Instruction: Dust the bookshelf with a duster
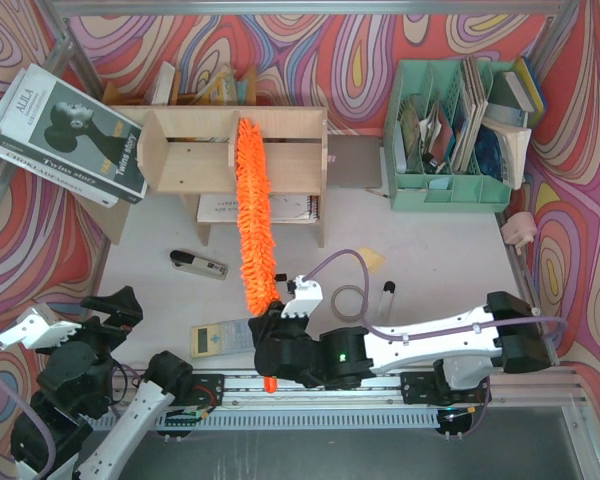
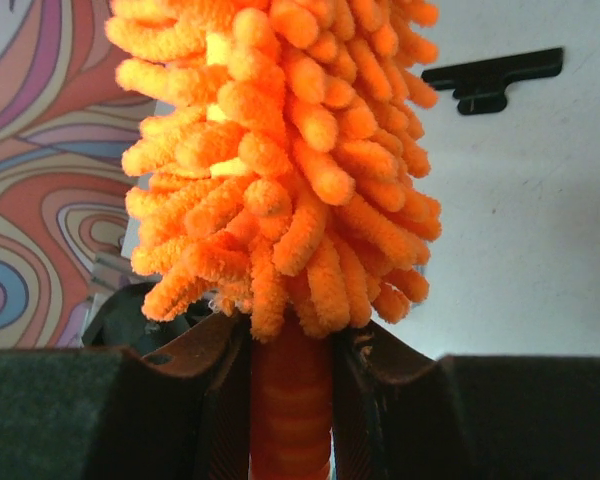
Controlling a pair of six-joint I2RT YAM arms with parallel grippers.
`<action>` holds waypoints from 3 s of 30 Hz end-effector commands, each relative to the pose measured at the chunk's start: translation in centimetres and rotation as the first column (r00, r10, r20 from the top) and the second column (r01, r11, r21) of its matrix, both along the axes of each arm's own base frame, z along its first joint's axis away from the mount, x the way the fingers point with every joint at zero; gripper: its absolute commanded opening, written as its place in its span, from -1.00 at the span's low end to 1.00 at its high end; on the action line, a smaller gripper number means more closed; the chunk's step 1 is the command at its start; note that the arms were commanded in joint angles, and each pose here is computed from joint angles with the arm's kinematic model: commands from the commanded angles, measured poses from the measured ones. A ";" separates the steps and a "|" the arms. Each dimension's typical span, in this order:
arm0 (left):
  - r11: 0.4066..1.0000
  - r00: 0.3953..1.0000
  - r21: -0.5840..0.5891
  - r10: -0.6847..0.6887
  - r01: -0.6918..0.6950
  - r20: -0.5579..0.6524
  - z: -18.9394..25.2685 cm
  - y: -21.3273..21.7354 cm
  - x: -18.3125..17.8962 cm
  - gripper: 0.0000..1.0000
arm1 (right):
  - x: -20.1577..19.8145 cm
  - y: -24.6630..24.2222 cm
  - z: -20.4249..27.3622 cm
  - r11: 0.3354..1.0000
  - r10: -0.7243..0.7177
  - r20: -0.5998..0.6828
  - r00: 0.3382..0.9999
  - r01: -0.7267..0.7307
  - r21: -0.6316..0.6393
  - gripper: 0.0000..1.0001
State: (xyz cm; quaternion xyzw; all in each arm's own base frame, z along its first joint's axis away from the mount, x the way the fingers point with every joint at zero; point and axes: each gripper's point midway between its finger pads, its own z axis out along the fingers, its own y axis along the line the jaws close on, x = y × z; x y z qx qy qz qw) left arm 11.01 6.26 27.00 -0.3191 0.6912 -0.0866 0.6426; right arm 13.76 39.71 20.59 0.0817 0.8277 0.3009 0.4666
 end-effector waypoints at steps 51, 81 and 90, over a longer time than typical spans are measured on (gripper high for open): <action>1.000 1.000 0.015 0.010 -0.010 -0.016 -0.3 0.2 0.0 0.97 | 0.4 -7.9 2.3 0.927 -0.374 0.004 0.927 0.374 0.040 -1.00; 1.000 1.000 0.007 0.010 -0.010 -0.006 -0.3 0.3 -0.1 0.96 | 0.2 -3.4 4.4 0.966 -0.250 0.054 0.967 0.245 0.083 -1.00; 1.000 1.000 0.009 0.009 -0.009 -0.010 -0.3 0.2 -0.1 0.97 | 1.0 -9.7 4.1 0.915 -0.401 0.050 0.915 0.398 0.064 -1.00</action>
